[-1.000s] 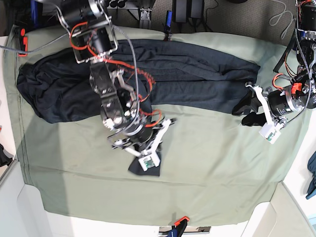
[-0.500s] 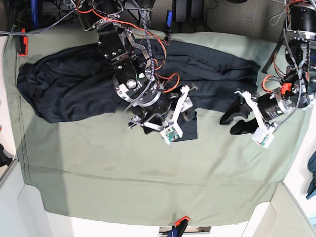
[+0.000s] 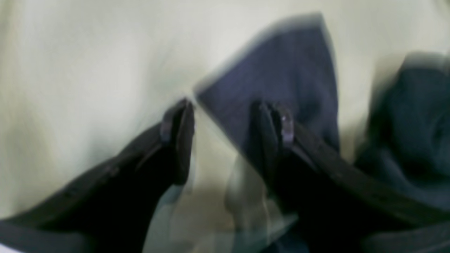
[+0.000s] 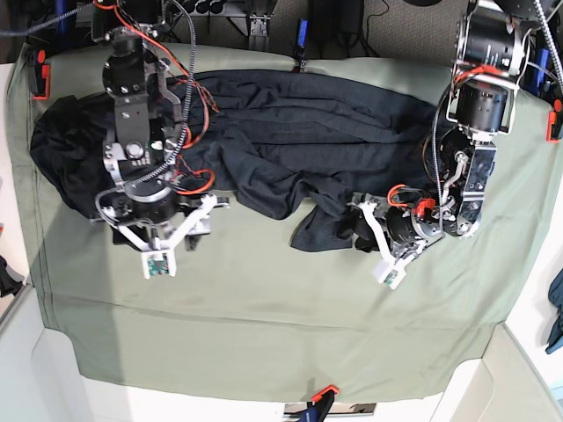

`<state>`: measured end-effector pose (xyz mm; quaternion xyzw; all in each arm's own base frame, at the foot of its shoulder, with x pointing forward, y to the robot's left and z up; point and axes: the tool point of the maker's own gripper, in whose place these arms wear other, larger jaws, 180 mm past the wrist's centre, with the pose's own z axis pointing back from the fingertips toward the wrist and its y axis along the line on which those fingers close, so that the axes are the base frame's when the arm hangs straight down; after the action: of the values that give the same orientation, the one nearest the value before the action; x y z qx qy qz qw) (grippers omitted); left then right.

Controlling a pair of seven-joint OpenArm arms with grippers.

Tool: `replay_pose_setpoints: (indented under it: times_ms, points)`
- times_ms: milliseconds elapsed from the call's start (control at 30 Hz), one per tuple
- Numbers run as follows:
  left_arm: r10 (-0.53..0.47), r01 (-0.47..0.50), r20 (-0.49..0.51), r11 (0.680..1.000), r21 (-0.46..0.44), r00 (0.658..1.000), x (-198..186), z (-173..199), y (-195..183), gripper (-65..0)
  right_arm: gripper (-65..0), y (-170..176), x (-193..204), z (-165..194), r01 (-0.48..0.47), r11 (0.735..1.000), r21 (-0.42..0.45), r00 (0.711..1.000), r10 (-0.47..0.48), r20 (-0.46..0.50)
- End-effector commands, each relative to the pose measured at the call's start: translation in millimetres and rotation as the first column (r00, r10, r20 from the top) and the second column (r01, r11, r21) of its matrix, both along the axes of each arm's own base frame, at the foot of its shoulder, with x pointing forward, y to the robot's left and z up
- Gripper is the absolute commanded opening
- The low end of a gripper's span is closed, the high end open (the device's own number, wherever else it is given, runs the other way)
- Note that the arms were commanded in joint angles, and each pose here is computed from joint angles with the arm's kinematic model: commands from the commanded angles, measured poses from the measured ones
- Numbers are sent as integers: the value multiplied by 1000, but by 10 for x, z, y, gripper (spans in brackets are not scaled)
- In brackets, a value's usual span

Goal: Fold the T-shirt properly
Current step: 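Grasp the folded shirt's ends with both grippers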

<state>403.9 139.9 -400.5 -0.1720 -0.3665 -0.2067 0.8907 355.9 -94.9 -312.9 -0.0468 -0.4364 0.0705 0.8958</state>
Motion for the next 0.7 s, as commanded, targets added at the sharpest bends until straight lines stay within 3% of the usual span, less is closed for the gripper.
replay_pose_setpoints:
  times_ms: [0, 233, 300, 400, 433, 567, 667]
  points:
    - [13, -13, 21, 1000, -1, 1000, 113, 87, 27, -314, -283, -111, 57, 175, 29, 1000, 2, 998, -29, 64]
    - [-21, 19, -30, 999, -47, 999, 13, -43, -316, -318, -283, -575, -241, 2, 128, 992, 11, 992, -128, 19]
    - [-30, 28, -33, 998, -55, 999, -10, -65, -387, -403, -283, -614, -300, -7, 139, 990, 11, 990, -139, 16]
    - [-31, 30, -28, 998, -49, 999, -1, -49, -375, -631, -283, -616, -315, 3, 140, 990, 11, 990, -140, 18]
    - [-33, 33, -19, 999, -43, 999, 10, -20, -357, -650, -283, -616, -312, 6, 139, 990, 11, 990, -140, 19]
    - [-69, 69, 7, 998, 11, 998, 23, 247, -187, -650, -283, -659, -306, 18, 137, 991, -2, 990, -137, 23]
    - [-182, 183, 95, 983, -3, 979, -43, 736, -166, -650, -283, -728, -302, 32, 135, 991, -26, 991, -134, 29]
